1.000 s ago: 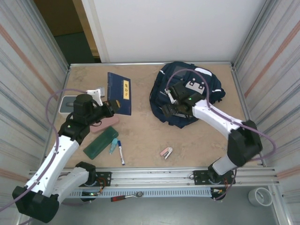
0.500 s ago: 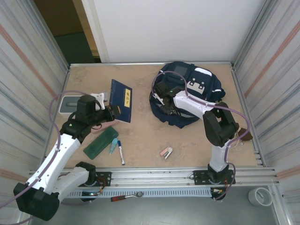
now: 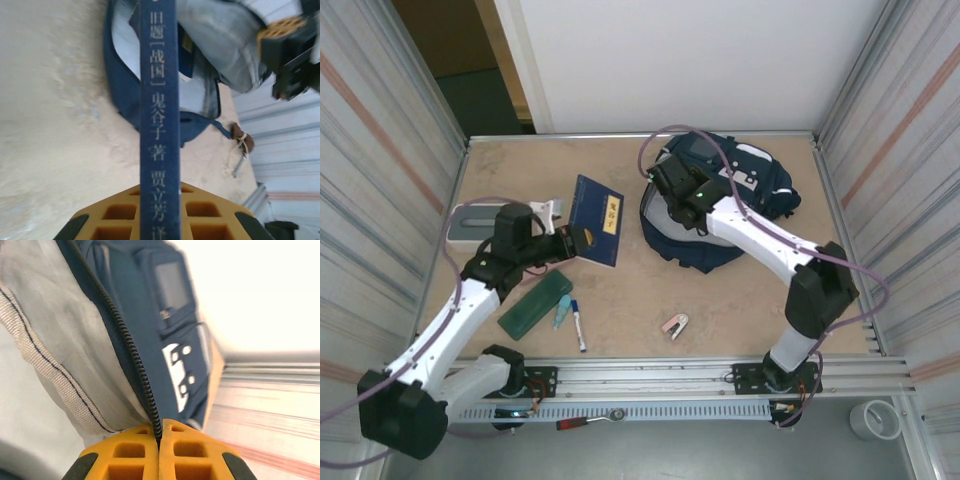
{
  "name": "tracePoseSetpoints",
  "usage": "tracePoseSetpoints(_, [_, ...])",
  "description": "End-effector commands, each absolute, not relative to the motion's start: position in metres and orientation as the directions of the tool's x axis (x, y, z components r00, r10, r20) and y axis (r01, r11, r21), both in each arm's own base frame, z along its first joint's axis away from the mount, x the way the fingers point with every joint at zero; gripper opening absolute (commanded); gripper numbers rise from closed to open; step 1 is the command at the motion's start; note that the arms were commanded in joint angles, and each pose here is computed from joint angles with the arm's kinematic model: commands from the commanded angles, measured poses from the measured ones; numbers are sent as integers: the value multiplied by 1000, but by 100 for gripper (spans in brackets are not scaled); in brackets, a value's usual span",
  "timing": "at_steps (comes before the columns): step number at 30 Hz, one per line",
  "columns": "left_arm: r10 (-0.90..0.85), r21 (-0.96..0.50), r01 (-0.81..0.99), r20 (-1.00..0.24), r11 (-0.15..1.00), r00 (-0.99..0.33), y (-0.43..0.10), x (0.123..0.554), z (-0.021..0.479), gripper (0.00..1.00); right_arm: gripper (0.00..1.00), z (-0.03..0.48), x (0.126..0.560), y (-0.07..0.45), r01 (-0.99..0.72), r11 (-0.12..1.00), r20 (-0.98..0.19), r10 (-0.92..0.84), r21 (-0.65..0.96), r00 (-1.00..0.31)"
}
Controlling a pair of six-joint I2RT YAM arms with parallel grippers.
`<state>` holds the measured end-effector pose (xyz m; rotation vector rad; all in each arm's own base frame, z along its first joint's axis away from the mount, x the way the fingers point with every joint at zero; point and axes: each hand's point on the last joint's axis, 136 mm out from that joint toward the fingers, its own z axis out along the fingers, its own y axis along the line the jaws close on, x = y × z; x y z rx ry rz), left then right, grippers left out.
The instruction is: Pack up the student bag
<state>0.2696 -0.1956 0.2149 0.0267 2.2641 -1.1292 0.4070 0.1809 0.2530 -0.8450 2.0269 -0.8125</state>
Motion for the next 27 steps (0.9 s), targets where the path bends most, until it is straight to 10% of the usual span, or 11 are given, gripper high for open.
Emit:
tracePoseSetpoints(1, [-190,-794,380,-514,474,-837,-245,268,248,0,0,332,417,174,-111,667,-585,-712,-737,-387])
tracePoseSetpoints(11, [-151,-932,243,-291,270,-945,-371,334,232,0,0,339,430,163,-102,738,-658,-648,-667,-384])
tracePoseSetpoints(23, [-229,-960,34,-100,277,-968,-451,458,152,0,0,333,429,165,-150,786,-701,-607,-600,-374])
tracePoseSetpoints(27, [-191,-959,76,-132,274,-973,-477,490,146,16,0,323,422,169,-193,820,-731,-569,-539,-377])
